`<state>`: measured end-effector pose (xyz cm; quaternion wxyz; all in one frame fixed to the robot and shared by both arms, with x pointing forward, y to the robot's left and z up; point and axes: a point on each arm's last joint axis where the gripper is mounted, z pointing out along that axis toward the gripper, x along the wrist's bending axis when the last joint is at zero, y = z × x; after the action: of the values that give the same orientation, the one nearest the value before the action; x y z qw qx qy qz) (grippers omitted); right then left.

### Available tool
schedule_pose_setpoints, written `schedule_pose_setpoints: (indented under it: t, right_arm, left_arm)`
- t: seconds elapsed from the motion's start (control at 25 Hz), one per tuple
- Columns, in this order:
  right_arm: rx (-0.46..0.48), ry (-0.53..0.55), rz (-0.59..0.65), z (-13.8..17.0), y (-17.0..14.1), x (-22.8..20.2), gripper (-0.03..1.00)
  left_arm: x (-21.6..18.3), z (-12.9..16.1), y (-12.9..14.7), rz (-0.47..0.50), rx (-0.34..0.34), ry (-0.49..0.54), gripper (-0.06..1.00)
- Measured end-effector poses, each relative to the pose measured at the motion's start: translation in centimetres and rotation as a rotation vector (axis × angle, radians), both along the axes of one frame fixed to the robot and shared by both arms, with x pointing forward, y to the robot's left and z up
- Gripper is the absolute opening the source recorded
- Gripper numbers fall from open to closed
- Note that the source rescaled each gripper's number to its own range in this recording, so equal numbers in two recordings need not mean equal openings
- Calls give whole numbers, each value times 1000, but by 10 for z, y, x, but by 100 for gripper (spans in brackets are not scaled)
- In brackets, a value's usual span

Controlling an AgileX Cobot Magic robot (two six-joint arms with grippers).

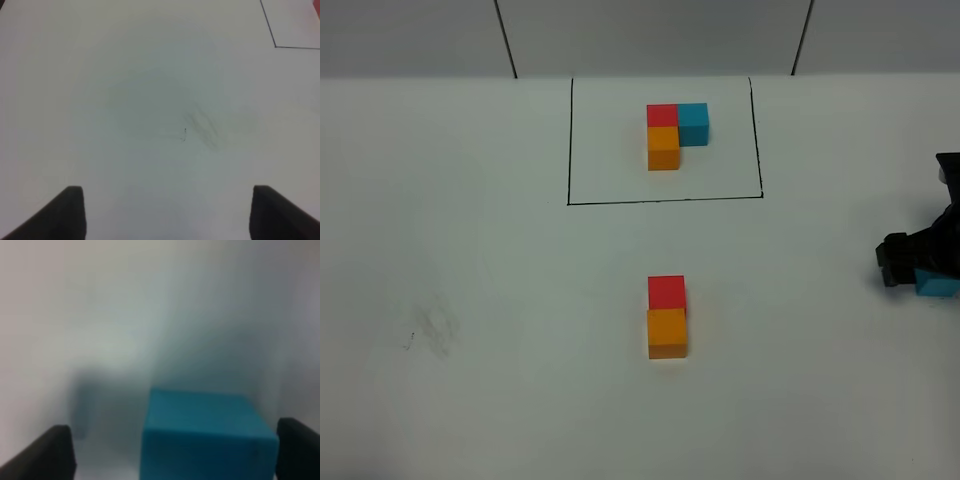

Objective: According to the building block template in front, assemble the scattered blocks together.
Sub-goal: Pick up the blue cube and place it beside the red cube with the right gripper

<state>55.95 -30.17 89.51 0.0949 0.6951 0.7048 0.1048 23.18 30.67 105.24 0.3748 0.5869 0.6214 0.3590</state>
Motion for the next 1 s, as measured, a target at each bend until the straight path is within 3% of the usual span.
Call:
schedule_pose_setpoints:
  t: [0.08, 0.2, 0.36, 0.56, 0.8, 1.0]
  right_arm:
    - [-5, -3, 5, 0, 0, 0, 52]
    - [-22, -9, 24, 0, -1, 1, 14]
    - [-33, -14, 40, 6, -2, 2, 16]
    - [-69, -79, 194, 58, 14, 6, 16]
    - [-159, -126, 690, 107, 85, -9, 16]
    - [-235, -145, 1104, 112, 153, -25, 16]
  left_arm:
    - [0, 0, 0, 0, 0, -1, 52]
    - [0, 0, 0, 0, 0, -1, 52]
    - [0, 0, 0, 0, 0, -1, 52]
    - [0, 0, 0, 0, 0, -1, 52]
    - [0, 0, 0, 0, 0, -1, 52]
    - [0, 0, 0, 0, 0, -1, 52]
